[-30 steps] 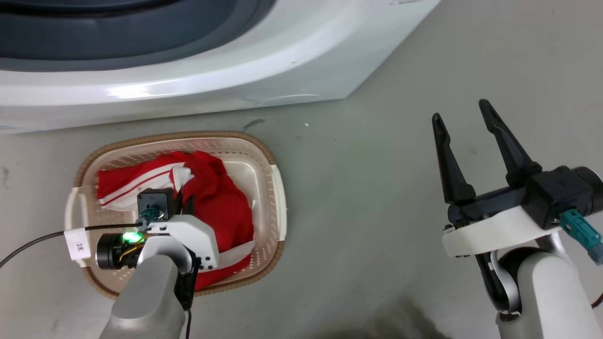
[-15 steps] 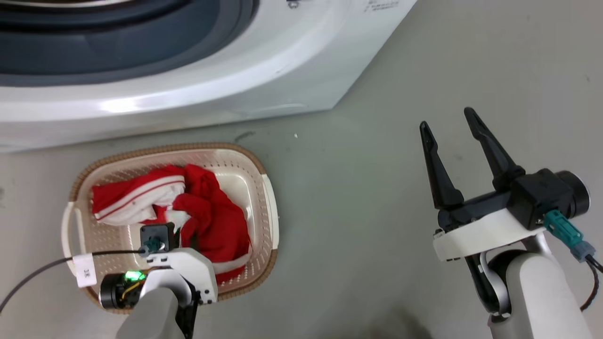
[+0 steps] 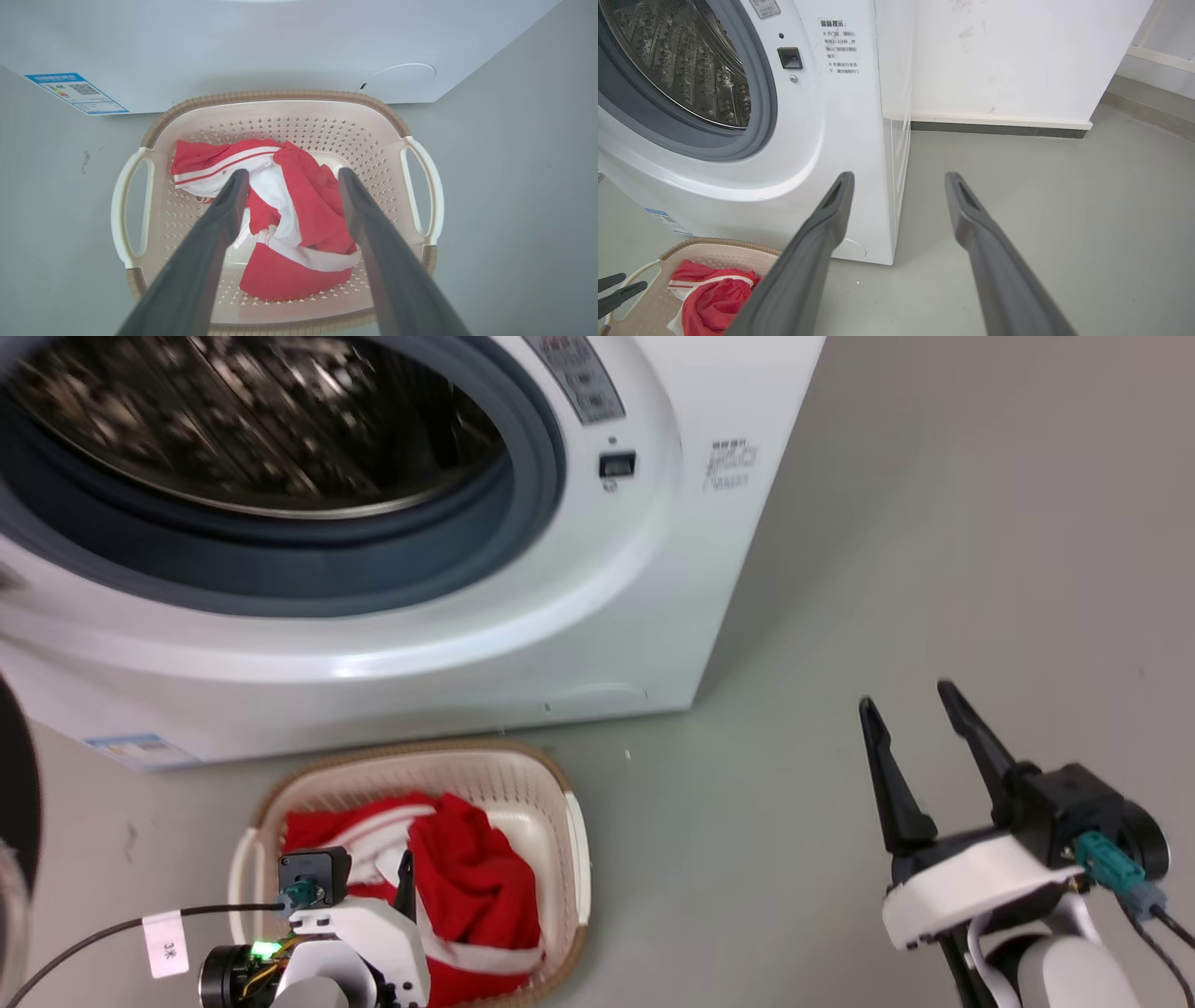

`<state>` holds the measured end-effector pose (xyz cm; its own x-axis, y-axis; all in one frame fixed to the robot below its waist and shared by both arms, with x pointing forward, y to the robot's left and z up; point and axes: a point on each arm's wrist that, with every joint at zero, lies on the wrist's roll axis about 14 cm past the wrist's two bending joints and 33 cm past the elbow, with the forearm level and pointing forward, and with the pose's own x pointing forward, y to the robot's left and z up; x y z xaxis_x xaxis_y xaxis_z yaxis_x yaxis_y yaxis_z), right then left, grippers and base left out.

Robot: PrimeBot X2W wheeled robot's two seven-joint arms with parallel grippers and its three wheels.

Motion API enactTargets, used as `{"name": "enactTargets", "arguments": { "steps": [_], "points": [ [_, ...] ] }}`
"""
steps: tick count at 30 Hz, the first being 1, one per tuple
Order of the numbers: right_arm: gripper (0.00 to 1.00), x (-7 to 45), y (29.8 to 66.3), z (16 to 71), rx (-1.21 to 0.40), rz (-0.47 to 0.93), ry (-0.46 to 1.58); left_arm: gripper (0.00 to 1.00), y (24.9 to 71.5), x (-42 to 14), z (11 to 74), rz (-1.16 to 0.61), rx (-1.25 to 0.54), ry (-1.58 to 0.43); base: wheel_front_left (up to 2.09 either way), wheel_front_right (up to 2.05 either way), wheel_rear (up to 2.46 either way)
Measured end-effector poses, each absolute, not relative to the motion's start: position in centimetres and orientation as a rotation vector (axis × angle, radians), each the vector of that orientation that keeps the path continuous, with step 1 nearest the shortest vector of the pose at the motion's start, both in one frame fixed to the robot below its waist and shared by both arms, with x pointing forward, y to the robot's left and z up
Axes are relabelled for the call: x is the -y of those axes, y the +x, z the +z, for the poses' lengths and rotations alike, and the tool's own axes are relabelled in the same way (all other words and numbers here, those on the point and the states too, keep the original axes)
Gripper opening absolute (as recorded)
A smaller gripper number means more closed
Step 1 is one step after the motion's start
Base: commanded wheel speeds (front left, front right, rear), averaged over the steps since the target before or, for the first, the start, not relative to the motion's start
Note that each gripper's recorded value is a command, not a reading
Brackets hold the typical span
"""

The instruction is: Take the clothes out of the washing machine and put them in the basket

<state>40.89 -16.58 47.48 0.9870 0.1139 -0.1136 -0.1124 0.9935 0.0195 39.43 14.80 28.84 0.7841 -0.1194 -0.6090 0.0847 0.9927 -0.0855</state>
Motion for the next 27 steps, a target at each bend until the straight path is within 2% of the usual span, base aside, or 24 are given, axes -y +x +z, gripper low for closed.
{"name": "enactTargets", "arguments": {
  "steps": [8, 14, 20, 27],
  "points": [
    [1.0, 15.4, 38.0, 50.2, -0.062, 0.144, 0.024, 1.0, 40.9, -15.5, 36.7, -0.105, -0.402, -0.042, 0.0, 0.0, 0.0],
    [1.0, 14.6, 37.2, 51.8, -0.025, 0.17, 0.008, 1.0, 42.2, -16.9, 43.4, -0.072, -0.181, -0.028, 0.0, 0.0, 0.0],
    [1.0, 15.1, 36.4, 53.1, 0.009, 0.153, -0.024, 1.0, 41.8, -17.4, 49.7, -0.049, 0.022, -0.019, 0.0, 0.0, 0.0],
    [1.0, 15.9, 35.4, 53.9, 0.03, 0.131, -0.045, 1.0, 40.0, -17.4, 54.1, -0.051, 0.168, 0.03, 0.0, 0.0, 0.0]
  ]
}}
